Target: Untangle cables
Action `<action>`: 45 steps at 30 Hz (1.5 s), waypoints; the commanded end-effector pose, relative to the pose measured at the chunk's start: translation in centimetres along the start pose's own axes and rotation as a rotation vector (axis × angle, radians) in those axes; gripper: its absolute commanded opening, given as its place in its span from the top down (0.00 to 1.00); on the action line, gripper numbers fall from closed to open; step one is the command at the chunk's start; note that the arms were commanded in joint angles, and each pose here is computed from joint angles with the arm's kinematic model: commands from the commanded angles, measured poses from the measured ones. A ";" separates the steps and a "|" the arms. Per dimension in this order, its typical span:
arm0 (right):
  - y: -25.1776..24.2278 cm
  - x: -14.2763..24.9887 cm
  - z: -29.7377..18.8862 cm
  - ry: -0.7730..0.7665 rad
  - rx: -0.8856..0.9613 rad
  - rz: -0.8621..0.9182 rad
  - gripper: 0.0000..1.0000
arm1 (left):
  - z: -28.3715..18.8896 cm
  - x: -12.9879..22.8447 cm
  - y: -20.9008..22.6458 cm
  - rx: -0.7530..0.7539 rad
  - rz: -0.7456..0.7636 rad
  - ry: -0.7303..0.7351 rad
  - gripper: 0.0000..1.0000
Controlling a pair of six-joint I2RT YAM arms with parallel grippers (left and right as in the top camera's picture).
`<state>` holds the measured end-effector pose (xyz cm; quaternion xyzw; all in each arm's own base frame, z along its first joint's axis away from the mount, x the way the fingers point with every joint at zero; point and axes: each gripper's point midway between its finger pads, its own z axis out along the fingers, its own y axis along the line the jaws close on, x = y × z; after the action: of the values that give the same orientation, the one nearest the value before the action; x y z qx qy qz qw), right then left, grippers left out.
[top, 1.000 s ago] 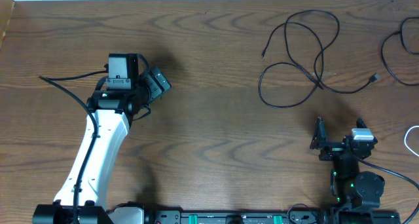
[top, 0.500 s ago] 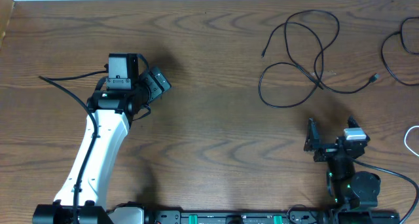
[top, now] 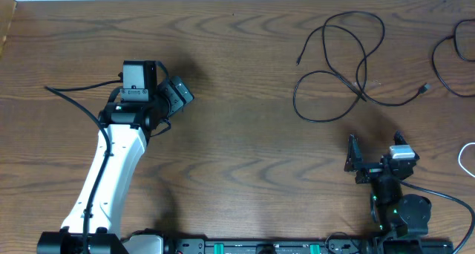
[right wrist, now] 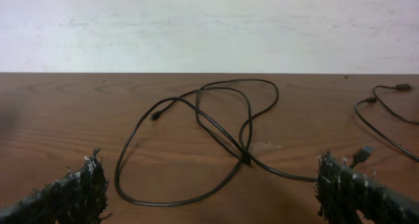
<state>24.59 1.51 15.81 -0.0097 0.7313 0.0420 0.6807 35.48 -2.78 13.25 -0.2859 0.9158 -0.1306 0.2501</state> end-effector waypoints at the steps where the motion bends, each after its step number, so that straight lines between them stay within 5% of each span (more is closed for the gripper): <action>1: 0.0 0.1 0.0 0.004 0.003 0.013 0.01 | -0.4 -0.4 -0.1 0.003 0.002 -0.016 0.02; 20: 0.0 0.1 0.0 0.004 0.003 0.013 0.01 | -0.7 0.1 0.3 -0.015 0.001 0.001 0.02; 35: 0.0 0.1 0.0 0.004 0.003 0.013 0.01 | -12.3 1.6 1.9 0.058 0.163 -0.228 0.02; 45: 0.0 0.1 0.0 0.003 0.003 0.013 0.01 | -12.7 5.6 4.6 0.140 0.156 -0.314 0.02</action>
<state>24.59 1.51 15.78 -0.0096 0.7317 0.0421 0.6802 23.47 -1.24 21.35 -0.2164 0.8768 -0.1278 0.4099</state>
